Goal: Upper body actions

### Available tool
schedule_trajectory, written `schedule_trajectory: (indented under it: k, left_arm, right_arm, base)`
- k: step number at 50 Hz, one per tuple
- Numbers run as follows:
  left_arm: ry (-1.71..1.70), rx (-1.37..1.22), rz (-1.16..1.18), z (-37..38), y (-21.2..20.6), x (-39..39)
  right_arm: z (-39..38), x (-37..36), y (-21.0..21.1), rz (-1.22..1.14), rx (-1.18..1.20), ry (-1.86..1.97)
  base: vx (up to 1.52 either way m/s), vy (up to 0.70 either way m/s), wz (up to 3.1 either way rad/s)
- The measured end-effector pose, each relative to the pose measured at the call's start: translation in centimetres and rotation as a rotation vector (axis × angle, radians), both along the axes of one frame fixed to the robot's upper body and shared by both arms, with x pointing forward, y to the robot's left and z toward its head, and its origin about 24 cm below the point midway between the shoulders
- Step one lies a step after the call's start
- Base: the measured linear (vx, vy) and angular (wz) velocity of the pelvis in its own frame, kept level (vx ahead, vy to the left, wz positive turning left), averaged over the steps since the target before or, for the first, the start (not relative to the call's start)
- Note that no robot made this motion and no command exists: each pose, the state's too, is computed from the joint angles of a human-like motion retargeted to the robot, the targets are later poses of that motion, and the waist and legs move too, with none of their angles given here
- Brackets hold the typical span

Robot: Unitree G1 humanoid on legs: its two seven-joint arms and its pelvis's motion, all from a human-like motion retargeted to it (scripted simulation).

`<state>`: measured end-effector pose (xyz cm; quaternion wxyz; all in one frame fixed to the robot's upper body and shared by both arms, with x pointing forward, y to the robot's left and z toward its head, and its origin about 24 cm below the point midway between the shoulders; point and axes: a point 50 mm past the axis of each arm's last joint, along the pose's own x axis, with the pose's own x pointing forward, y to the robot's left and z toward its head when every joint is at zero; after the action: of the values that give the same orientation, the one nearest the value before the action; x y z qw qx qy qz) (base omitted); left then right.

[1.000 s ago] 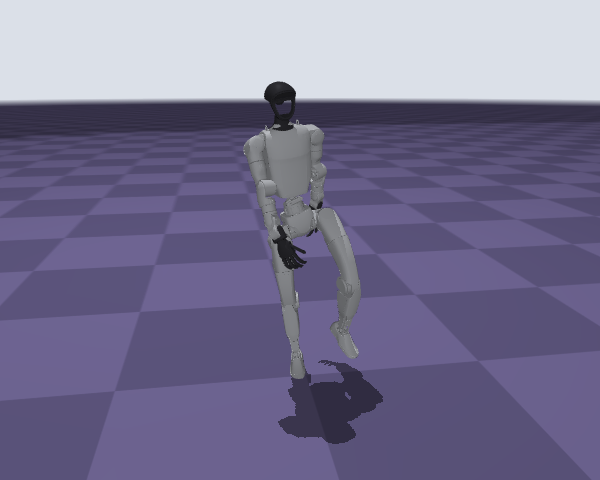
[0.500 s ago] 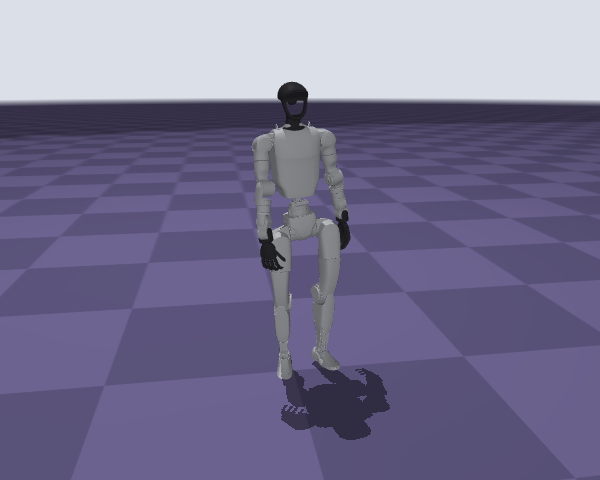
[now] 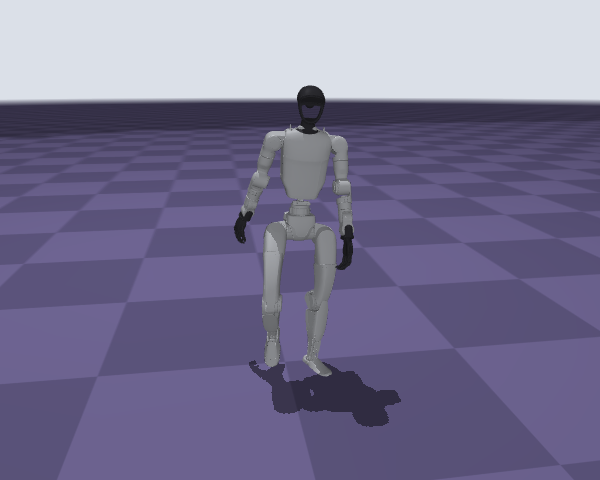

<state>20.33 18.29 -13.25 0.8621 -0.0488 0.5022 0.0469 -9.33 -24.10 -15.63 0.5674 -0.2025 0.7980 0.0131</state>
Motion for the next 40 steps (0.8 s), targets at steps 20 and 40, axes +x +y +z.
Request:
schedule_trajectory:
  k: [20,40]
  left_arm:
    - [0.489,0.016,-0.131,-4.0,1.8,-14.4]
    - [0.569,0.279,-0.312,-3.7,6.3,-18.2]
  right_arm:
    - [-2.2,9.1,3.8,0.225,0.209,-0.289]
    - [-1.2,5.6,1.0,0.224,0.088,-0.121]
  base:
    - [0.05,-0.1,-0.07]
    - [-0.1,-0.18,0.07]
